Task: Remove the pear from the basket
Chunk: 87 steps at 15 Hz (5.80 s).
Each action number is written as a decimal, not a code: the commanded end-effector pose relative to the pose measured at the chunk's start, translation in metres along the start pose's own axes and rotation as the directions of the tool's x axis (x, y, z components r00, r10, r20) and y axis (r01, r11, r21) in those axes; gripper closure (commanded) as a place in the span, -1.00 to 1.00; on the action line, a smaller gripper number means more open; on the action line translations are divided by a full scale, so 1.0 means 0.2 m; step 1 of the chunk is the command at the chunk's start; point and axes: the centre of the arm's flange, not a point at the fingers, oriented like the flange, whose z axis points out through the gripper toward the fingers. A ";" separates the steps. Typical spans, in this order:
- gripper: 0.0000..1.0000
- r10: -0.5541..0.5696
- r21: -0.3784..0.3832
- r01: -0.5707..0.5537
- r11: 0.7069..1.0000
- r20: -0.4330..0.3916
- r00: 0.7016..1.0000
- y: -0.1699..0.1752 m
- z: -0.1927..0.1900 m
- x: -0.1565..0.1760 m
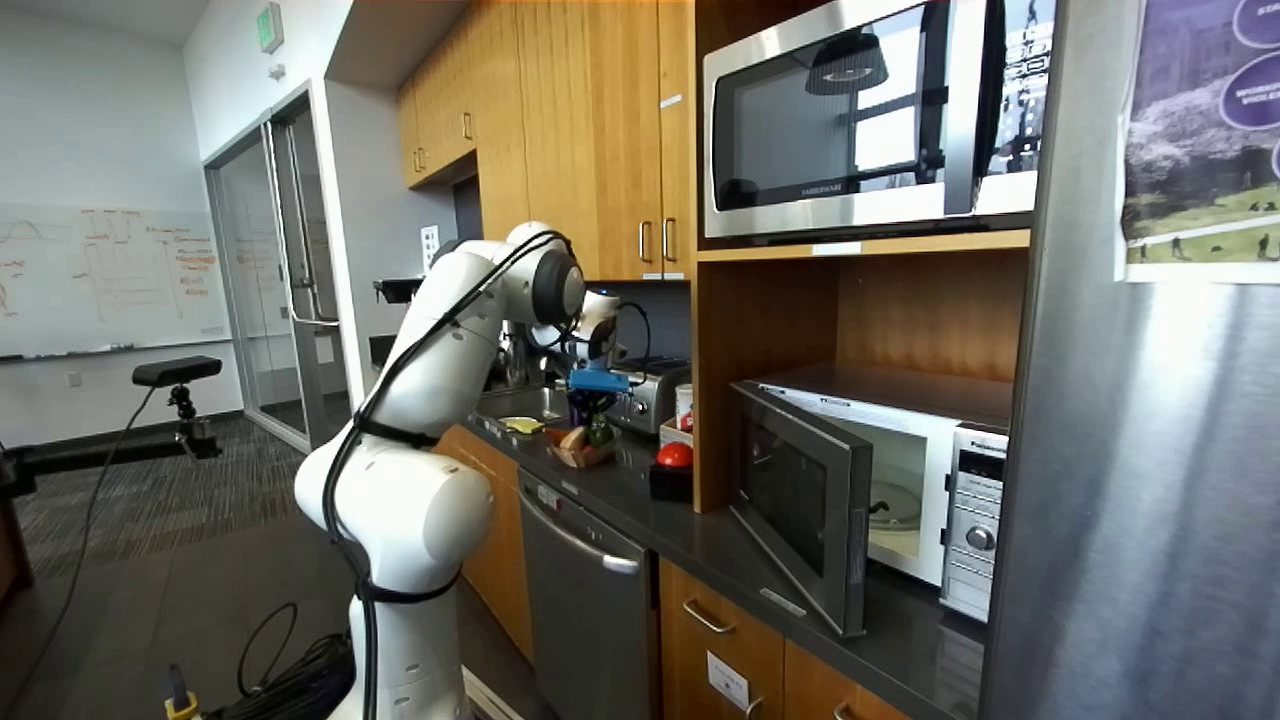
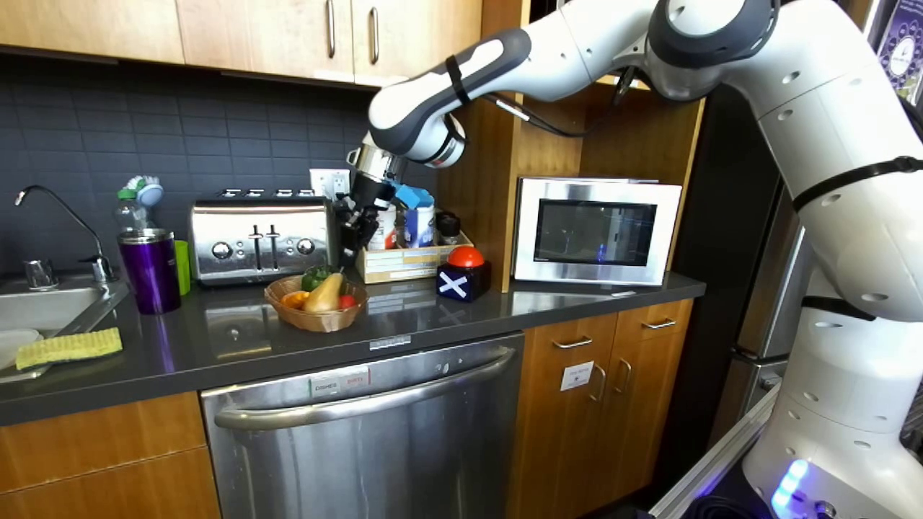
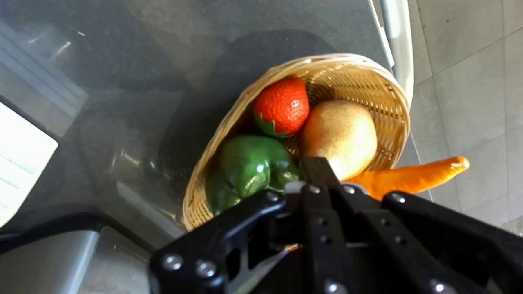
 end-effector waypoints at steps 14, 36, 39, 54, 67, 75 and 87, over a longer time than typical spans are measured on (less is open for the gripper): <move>1.00 -0.074 -0.069 0.072 0.995 -0.028 0.997 -0.17 -0.14 0.10; -1.00 0.024 0.048 -0.028 0.998 0.081 0.996 0.02 0.00 -0.01; -1.00 0.011 0.075 -0.018 0.997 0.091 0.996 -0.02 0.01 -0.01; -1.00 -0.056 0.181 0.043 0.983 0.067 0.996 -0.10 0.09 0.06; 0.74 -0.072 0.176 0.064 0.982 0.039 0.997 -0.02 0.10 0.10; 1.00 -0.064 0.172 0.057 0.983 0.036 0.997 0.00 0.10 0.11; 0.16 -0.079 0.162 0.075 0.984 0.019 0.997 -0.01 0.07 0.14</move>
